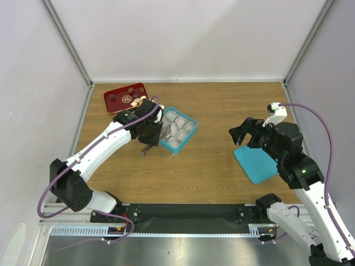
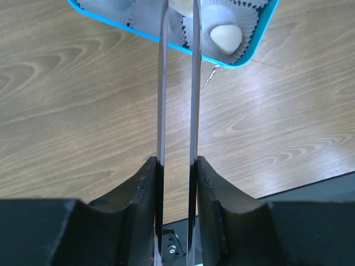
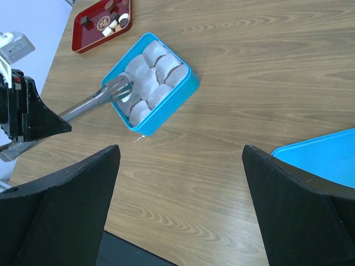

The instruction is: Pack the chocolate

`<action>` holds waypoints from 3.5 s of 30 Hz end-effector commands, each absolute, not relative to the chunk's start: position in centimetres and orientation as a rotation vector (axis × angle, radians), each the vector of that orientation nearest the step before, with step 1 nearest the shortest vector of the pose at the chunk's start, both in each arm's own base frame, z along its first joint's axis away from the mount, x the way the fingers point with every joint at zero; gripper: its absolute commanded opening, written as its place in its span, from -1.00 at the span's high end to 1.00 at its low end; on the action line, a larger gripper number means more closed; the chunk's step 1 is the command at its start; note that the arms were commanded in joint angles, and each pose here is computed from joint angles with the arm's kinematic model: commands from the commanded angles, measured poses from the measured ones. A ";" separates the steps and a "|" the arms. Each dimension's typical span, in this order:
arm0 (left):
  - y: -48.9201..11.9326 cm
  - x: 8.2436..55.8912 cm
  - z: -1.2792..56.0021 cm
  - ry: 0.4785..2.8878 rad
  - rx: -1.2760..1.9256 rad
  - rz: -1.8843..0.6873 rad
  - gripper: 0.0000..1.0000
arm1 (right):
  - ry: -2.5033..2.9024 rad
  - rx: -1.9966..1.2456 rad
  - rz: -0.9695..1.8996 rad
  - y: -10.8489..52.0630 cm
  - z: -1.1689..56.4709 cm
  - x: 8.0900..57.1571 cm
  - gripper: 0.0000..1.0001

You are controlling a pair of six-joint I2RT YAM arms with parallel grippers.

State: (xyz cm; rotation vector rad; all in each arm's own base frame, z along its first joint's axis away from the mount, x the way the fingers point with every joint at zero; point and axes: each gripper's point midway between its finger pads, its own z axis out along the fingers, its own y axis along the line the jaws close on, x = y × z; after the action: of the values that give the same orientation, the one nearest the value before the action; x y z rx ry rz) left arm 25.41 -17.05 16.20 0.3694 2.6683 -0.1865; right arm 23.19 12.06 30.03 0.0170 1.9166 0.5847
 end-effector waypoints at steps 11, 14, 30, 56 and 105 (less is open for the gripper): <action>-17.0 26.0 15.9 2.637 0.339 -0.144 0.21 | 1.866 0.019 0.611 12.0 32.0 22.9 -1.00; -16.9 26.1 15.8 2.639 0.344 -0.131 0.20 | 1.868 0.019 0.613 12.1 31.9 22.9 -1.00; -17.0 27.0 16.9 2.613 0.340 -0.115 0.05 | 1.859 0.017 0.598 11.8 32.3 22.8 -0.99; -1.4 42.8 22.7 2.363 -0.335 0.060 -0.04 | 1.864 0.013 0.623 12.1 31.8 22.6 -0.99; 6.5 53.4 11.0 2.440 -0.493 0.131 0.10 | 1.913 0.017 0.573 12.6 29.9 25.1 -0.99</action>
State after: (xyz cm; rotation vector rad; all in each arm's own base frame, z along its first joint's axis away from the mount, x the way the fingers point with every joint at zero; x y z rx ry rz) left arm 52.00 6.15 9.25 -0.5189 2.4944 0.1445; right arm 24.55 12.90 28.82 0.0134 1.9583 0.5883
